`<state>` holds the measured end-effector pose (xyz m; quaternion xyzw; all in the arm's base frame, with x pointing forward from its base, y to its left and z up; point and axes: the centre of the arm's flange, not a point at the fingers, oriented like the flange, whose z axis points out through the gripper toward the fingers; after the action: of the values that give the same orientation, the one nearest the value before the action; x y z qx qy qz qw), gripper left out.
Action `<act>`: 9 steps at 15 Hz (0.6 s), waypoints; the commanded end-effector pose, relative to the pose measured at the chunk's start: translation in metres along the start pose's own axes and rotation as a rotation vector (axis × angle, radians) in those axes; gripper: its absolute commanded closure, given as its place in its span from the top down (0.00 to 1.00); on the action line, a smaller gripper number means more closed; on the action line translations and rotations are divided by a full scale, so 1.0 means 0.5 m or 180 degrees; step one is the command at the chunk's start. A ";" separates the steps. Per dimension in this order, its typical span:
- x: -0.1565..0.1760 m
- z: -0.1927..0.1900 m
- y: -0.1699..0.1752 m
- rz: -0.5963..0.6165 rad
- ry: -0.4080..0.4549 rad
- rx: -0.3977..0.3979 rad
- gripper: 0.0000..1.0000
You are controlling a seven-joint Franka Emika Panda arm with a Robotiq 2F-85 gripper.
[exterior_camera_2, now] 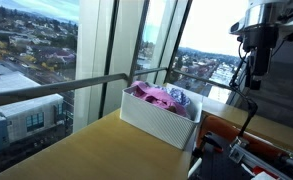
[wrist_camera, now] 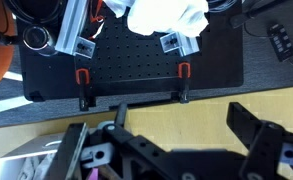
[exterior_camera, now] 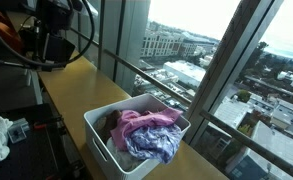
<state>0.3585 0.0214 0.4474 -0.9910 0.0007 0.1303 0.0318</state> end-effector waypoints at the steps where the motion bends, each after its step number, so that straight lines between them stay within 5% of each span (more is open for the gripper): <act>1: 0.000 0.000 0.000 0.0000 0.0000 0.0000 1.00; 6: 0.000 0.000 0.000 0.0000 0.0000 0.0000 1.00; 9: 0.063 -0.011 -0.002 -0.0033 0.0055 -0.0019 1.00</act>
<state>0.3608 0.0216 0.4460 -0.9911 0.0007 0.1297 0.0316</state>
